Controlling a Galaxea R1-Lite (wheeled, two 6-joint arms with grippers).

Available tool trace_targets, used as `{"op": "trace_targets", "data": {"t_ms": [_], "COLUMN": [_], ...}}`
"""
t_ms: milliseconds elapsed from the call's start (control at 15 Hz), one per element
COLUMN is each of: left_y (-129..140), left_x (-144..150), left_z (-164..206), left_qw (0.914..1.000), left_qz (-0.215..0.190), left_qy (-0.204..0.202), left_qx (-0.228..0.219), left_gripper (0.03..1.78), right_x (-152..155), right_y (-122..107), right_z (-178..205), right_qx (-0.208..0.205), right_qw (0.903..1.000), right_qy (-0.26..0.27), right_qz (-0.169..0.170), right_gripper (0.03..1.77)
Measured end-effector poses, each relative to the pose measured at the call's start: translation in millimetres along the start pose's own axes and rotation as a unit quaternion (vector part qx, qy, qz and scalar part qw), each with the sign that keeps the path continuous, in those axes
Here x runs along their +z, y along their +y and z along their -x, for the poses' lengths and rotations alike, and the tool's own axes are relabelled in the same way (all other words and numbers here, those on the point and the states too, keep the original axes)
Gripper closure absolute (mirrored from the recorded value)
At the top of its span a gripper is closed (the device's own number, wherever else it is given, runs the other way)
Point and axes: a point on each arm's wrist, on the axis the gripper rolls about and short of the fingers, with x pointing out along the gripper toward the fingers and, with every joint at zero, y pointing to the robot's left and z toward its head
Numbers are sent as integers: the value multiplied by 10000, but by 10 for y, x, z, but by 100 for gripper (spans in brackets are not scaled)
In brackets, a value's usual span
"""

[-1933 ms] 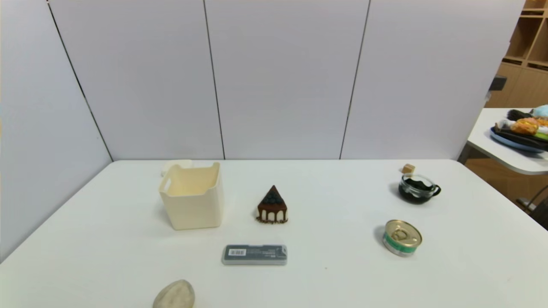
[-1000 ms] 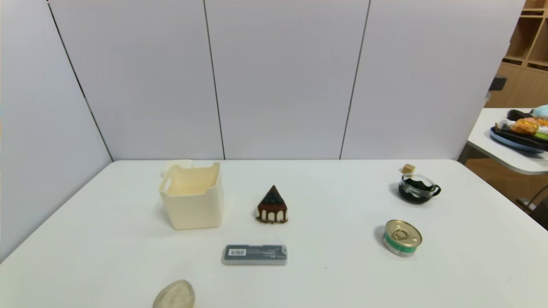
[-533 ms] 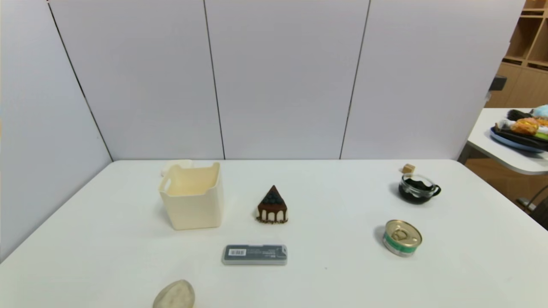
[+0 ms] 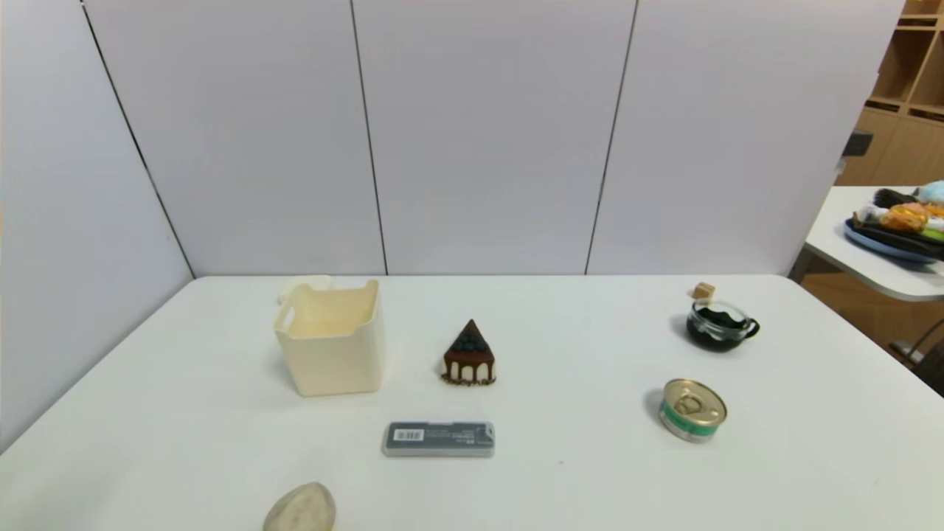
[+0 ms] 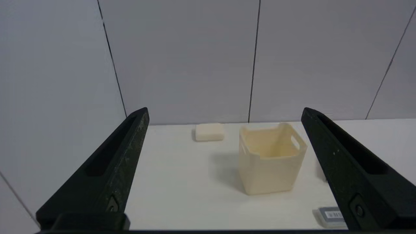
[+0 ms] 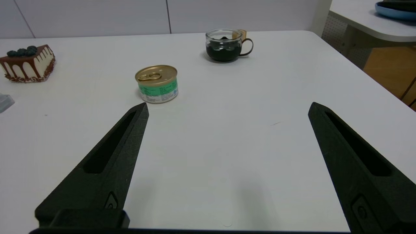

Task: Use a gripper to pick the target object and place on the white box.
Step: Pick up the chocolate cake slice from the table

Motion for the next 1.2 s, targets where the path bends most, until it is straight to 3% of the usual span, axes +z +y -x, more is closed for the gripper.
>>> {"op": "trace_targets", "data": {"t_ms": [267,467,800,933,1000,1200], "left_y": [17,-87,-530,-740,-854,-1198], "left_x": [615,942,1112,1061,946,481], "left_z": [-641,-1247,-2165,-2427,-2531,-2711], "left_qw": [9979,9948,9826,9722,9627,9198], "left_qz": [-592,-680,-603,-620,-657,-861], "left_qy": [-172,-161,508,1058,1530,2882], "left_qx": [-207,-742,-1684,-1995,-2132,-2521], "left_gripper": [12,12,12,12,12,12], "right_x": [0,0,0,0,0,0], "right_y": [0,0,0,0,0,0], "right_z": [0,0,0,0,0,0], "right_qx": [4,2,5,2,2,2], "right_qw": [10000,10000,10000,10000,10000,10000], "right_qy": [1,0,-2,1,0,1], "right_qz": [-2,-2,-4,-2,-2,0], "right_gripper": [10,10,10,10,10,10]}}
